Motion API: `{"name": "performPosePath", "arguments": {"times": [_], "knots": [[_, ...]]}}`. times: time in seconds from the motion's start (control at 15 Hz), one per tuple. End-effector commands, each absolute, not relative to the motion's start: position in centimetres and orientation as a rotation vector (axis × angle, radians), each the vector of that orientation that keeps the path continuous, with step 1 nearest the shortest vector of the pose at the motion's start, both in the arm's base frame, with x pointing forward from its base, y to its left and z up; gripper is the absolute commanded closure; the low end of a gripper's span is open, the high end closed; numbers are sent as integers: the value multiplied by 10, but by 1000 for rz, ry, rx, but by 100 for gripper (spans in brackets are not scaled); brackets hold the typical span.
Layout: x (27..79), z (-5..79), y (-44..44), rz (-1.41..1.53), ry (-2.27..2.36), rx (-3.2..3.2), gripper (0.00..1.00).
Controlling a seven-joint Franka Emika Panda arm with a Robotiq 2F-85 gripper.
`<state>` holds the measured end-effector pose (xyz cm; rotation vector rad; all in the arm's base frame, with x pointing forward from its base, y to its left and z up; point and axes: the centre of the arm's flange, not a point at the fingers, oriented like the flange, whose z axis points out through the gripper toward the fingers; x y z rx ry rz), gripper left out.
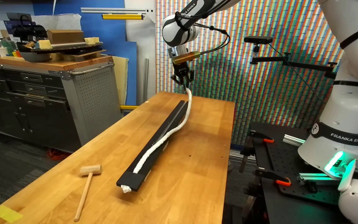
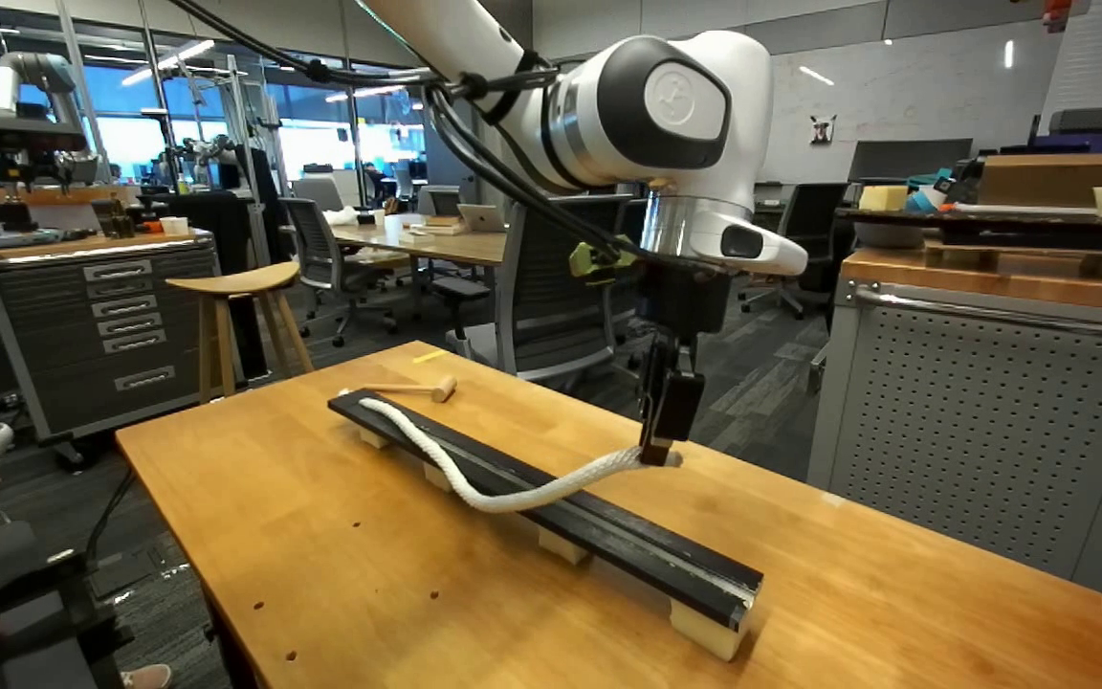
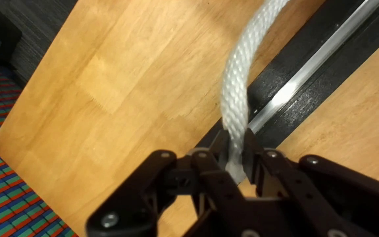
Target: Stretch out the white rope and fit it in the middle space
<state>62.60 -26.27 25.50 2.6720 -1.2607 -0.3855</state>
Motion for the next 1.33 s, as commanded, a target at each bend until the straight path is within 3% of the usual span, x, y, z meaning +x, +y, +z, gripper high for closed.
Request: {"name": "performPosePath", "arguments": {"times": [0.0, 1.27], "knots": [[662, 241, -280, -437, -1369, 2594, 96], [648, 228, -334, -444, -1915, 2386, 96]]}}
